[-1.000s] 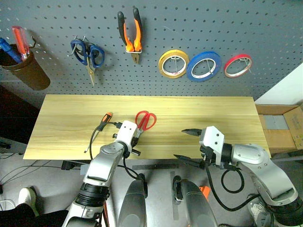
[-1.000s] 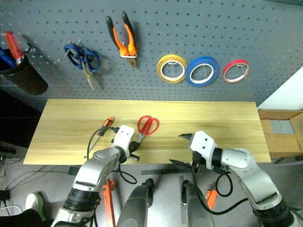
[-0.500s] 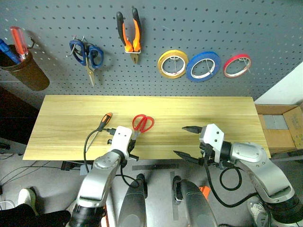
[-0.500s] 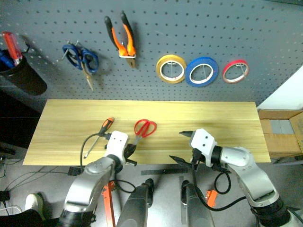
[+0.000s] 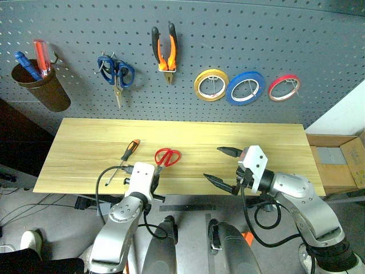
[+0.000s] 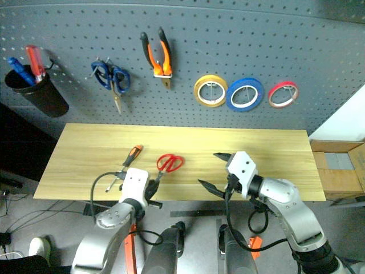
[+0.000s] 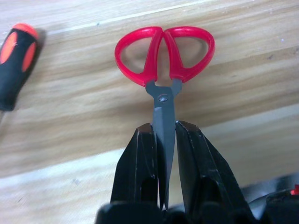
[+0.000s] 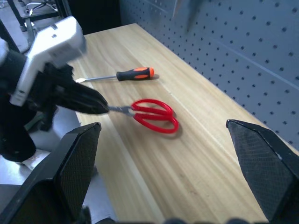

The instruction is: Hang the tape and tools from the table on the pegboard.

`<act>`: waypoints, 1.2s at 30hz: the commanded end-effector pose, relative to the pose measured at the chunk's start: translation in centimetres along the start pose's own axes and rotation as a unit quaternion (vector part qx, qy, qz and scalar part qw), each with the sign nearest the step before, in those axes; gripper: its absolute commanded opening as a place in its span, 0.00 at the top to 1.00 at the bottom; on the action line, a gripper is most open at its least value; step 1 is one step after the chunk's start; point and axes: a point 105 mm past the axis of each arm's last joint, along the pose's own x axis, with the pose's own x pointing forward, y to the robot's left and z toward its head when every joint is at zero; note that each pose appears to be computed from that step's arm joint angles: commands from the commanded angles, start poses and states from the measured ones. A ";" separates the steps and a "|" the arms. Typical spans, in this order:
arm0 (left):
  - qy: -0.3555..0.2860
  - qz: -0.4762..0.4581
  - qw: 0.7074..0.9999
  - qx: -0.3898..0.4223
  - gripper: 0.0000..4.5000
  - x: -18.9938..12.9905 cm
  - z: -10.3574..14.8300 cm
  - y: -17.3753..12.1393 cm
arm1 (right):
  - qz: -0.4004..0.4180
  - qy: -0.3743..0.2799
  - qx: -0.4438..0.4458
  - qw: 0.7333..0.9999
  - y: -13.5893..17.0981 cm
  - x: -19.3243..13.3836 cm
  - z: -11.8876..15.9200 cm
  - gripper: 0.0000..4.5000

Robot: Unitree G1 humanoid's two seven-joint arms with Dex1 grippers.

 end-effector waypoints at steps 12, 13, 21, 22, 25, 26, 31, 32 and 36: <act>0.107 -0.013 0.994 0.026 0.93 1.1 -3.2 1.1 | 0.065 0.012 -0.022 0.998 0.7 0.1 0.1 0.00; 0.115 -0.012 0.993 0.024 0.93 1.0 -3.5 1.2 | 0.068 0.012 -0.022 0.997 0.7 0.1 0.1 0.00; 0.129 -0.015 0.992 0.007 0.93 1.1 -3.7 1.5 | 0.075 0.013 -0.021 0.997 0.7 0.1 0.0 0.00; 0.128 -0.015 0.992 0.006 0.85 1.1 -3.6 1.5 | 0.075 0.013 -0.020 0.997 0.8 0.1 0.0 0.00; 0.124 -0.016 0.992 0.002 0.62 1.3 -3.2 1.4 | 0.075 0.014 -0.020 0.997 0.8 0.0 0.0 0.00; 0.121 -0.014 0.993 0.003 0.55 1.4 -3.0 1.5 | 0.075 0.014 -0.019 0.997 0.8 0.0 0.0 0.00; 0.114 -0.010 0.993 0.011 0.25 1.7 -2.4 1.5 | 0.072 0.016 -0.021 0.997 0.7 0.0 -0.1 0.00; 0.113 -0.011 0.993 0.013 0.25 1.7 -2.4 1.4 | 0.072 0.016 -0.021 0.997 0.7 0.0 -0.1 0.00; 0.110 -0.020 0.994 0.017 0.25 2.3 -2.0 1.4 | 0.071 0.015 -0.022 0.997 0.6 0.0 0.0 0.00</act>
